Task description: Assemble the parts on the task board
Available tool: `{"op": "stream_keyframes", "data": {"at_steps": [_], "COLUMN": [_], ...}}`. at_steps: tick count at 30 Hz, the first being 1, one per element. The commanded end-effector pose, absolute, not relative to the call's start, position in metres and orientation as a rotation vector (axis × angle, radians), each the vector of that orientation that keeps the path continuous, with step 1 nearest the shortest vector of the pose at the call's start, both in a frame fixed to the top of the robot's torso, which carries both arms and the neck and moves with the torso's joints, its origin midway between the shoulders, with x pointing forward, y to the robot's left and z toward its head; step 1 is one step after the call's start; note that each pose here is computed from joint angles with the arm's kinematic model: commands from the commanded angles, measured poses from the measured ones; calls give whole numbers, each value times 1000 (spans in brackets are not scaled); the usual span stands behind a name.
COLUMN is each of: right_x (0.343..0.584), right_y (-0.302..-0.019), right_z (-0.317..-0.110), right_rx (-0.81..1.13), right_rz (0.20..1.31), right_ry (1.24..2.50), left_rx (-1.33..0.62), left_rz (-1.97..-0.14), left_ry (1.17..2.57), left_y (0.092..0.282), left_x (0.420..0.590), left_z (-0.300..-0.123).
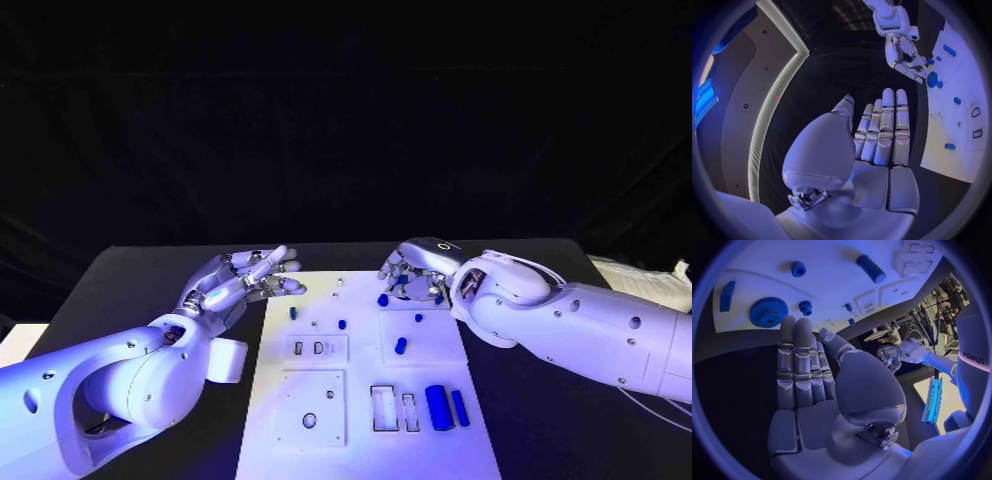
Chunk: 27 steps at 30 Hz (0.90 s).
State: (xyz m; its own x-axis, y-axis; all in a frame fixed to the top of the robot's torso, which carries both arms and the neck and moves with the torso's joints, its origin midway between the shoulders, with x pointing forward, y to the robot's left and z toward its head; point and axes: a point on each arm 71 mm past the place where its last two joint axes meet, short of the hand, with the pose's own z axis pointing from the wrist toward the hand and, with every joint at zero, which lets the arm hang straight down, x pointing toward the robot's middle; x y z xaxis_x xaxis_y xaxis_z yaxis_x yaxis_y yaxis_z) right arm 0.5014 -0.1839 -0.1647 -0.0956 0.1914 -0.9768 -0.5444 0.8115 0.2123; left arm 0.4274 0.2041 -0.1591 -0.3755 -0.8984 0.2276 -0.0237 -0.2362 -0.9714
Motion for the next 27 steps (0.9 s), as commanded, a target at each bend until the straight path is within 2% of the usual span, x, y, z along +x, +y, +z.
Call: {"op": "stream_keyframes", "data": {"at_steps": [1, 8, 27], "right_x": [500, 499, 506], "right_y": [-181, -178, -171], "right_z": [-167, -168, -171], "right_rx": [-399, -436, -446], "right_rz": [507, 469, 452], "right_ry": [1585, 1606, 1621], "left_rx": [-1187, -1189, -1191], "left_rz": [-1738, -1733, -1734], "left_ry": [1383, 1386, 1396], "left_y": [200, 202, 203], "left_x": [426, 427, 426], "left_z": [-158, -158, -157]}}
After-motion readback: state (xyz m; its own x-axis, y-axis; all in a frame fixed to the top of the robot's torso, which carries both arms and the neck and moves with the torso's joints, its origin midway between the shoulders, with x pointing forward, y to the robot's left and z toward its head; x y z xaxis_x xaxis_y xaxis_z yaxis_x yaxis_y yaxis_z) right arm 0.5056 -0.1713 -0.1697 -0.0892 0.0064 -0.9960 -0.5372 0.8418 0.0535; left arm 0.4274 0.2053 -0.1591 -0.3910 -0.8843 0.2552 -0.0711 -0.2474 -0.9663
